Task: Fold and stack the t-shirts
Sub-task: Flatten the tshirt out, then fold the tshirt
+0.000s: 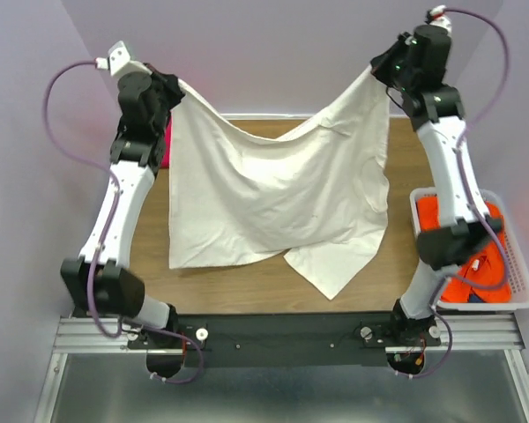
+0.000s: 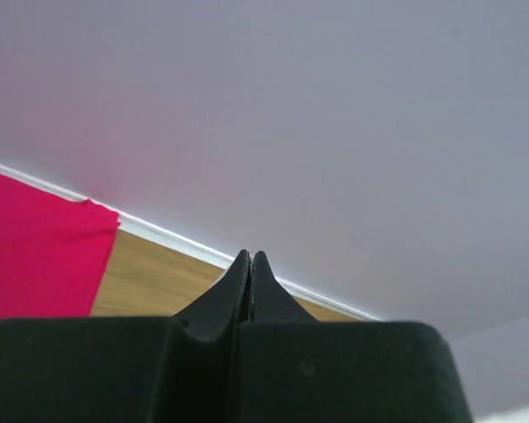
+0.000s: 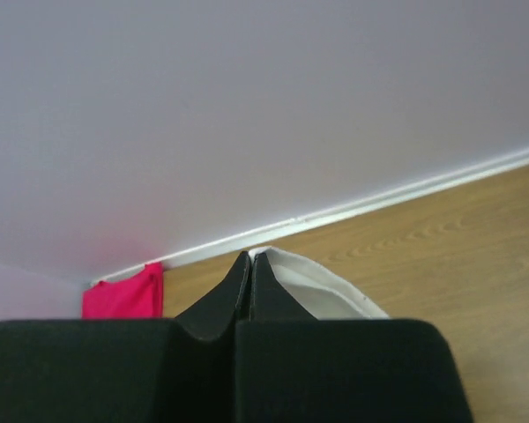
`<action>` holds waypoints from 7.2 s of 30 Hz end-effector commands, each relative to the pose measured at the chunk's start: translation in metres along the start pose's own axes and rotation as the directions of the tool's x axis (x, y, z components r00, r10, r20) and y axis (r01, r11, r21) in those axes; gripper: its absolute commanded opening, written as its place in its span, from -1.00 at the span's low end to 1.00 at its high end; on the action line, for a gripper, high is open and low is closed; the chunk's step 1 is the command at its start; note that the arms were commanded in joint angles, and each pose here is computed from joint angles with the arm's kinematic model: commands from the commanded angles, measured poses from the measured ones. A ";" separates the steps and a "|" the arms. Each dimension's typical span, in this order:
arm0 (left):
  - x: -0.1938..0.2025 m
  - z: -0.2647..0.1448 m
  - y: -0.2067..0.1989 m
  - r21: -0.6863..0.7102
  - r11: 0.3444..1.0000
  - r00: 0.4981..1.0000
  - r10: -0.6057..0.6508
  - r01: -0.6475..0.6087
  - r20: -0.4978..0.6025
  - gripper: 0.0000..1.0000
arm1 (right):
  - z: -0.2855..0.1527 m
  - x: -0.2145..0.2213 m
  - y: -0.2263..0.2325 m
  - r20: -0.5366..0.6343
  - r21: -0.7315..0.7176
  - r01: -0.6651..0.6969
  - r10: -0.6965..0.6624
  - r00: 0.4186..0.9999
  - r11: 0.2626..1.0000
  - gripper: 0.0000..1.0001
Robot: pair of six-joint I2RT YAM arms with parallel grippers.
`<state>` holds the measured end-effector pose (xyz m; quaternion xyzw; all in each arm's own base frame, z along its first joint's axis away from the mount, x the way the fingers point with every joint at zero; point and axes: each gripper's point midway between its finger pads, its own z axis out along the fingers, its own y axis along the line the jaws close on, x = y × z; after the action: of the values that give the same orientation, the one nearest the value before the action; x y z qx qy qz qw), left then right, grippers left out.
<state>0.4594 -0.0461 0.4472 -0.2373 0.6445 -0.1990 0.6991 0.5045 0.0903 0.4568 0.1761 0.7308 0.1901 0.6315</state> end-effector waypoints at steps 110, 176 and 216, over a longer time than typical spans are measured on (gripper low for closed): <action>0.270 -0.013 0.230 -0.459 0.879 0.828 -0.161 -0.127 -0.538 -1.00 | -0.076 0.288 -0.233 -0.454 0.586 0.117 0.205 0.867 0.802 -0.99; 0.273 0.036 0.241 -0.415 0.900 0.812 -0.140 -0.134 -0.566 -1.00 | -0.039 0.282 -0.259 -0.486 0.556 0.076 0.250 0.838 0.827 -0.99; 0.310 -0.075 0.270 -0.625 0.771 0.847 -0.249 -0.120 -0.470 0.27 | -0.058 0.400 -0.100 -0.690 0.156 0.285 -0.103 0.716 0.946 0.60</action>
<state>0.3976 -0.0244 0.0354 -0.3930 0.8473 -0.0706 0.3503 0.3798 0.1947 0.0792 0.0931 0.9432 0.0959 0.3041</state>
